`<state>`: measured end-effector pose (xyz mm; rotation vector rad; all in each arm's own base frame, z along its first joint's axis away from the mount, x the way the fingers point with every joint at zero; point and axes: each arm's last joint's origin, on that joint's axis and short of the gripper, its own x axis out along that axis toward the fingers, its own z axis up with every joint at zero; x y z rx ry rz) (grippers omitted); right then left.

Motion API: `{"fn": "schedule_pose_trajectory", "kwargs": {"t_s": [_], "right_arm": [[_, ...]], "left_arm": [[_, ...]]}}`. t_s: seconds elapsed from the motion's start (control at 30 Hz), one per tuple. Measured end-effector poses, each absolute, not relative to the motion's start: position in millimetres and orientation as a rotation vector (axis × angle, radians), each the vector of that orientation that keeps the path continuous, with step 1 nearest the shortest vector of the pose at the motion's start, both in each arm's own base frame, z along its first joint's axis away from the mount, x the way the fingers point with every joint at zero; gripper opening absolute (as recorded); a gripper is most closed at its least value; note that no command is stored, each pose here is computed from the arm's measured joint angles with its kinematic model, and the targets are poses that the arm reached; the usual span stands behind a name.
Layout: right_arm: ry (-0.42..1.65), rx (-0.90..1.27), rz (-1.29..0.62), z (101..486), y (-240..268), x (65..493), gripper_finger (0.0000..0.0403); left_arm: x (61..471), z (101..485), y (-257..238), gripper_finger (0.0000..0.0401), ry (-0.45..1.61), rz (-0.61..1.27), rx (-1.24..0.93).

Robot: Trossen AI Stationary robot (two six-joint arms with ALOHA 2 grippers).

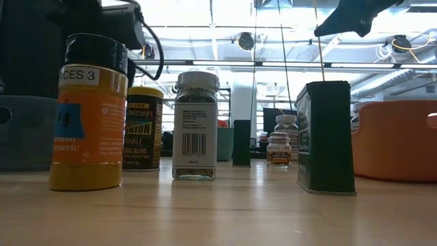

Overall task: Sort spices by type
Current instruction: Put the bottom left brown seasoning bottle into the black bin, then put the bottom black seasoning can into the yellow bin

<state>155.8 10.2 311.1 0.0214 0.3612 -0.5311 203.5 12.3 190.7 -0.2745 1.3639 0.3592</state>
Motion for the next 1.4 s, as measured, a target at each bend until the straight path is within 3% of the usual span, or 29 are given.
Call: {"fn": "schedule_pose_trajectory", "kwargs": {"t_s": [0.23, 0.5, 1.07, 1.4], "right_arm": [[0.347, 0.037, -0.532, 312, 10, 156, 0.0000], [0.362, 0.045, -0.537, 309, 11, 161, 0.0000], [0.368, -0.020, -0.524, 305, 15, 181, 0.0000], [0.307, 0.005, -0.565, 309, 15, 185, 0.0000]], "left_arm": [[206, 221, 14, 0.0250, 1.353, 0.404, -0.206], [216, 240, 11, 0.0251, 1.120, 0.476, -0.112], [235, 253, 7, 0.0251, 0.865, 0.521, -0.043], [244, 262, -14, 0.0251, 0.737, 0.456, 0.072]]}}
